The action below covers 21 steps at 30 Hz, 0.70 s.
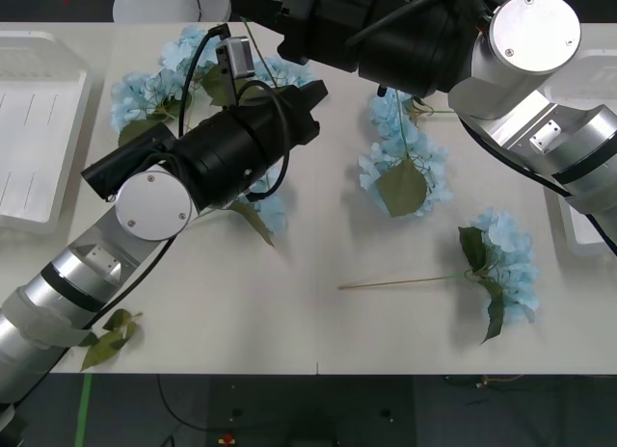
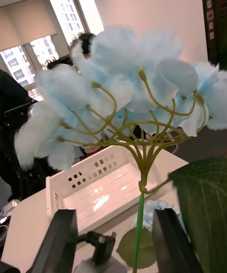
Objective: Place the red flowers into the right box and the blue flowers into the left box. If a person shows an open palm, hand one flower to the person first, then continue sorting.
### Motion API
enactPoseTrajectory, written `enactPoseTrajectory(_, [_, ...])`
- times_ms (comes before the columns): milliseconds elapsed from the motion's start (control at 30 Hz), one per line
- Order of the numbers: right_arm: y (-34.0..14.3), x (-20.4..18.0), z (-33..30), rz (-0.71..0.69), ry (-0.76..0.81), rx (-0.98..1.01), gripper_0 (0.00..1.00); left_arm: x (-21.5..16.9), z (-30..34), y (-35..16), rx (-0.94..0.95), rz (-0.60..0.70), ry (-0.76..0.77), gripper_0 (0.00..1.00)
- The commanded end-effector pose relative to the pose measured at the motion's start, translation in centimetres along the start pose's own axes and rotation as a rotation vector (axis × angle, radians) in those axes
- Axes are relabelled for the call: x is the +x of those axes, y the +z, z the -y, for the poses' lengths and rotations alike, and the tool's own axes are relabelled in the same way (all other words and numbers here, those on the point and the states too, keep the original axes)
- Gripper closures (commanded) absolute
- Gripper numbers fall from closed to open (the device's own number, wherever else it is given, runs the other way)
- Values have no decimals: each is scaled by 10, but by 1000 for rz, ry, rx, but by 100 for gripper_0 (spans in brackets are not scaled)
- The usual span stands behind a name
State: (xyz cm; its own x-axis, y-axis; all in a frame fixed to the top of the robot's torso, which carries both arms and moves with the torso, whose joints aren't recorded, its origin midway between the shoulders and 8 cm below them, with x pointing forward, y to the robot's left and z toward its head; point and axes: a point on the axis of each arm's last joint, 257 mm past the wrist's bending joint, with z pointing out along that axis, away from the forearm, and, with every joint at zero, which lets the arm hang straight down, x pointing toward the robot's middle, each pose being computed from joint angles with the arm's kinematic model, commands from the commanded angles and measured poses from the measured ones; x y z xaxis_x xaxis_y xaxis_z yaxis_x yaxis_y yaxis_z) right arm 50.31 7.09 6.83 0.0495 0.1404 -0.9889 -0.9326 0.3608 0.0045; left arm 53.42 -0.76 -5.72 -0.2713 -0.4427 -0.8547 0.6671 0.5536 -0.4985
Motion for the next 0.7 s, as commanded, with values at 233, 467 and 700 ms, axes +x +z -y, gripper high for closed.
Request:
enactPoseTrajectory(233, [0,-10,-8,11,-32,-14,0,-85,-46,-43,-73,32,124,100])
enactPoseTrajectory(467, [-11,-20,-6,-21,105,-40,0,-142,-158,-122,-323,-90,287,100])
enactPoseTrajectory(700, [-35,-6,7,-140,359,1,0,-202,-249,-224,-575,-303,320,100])
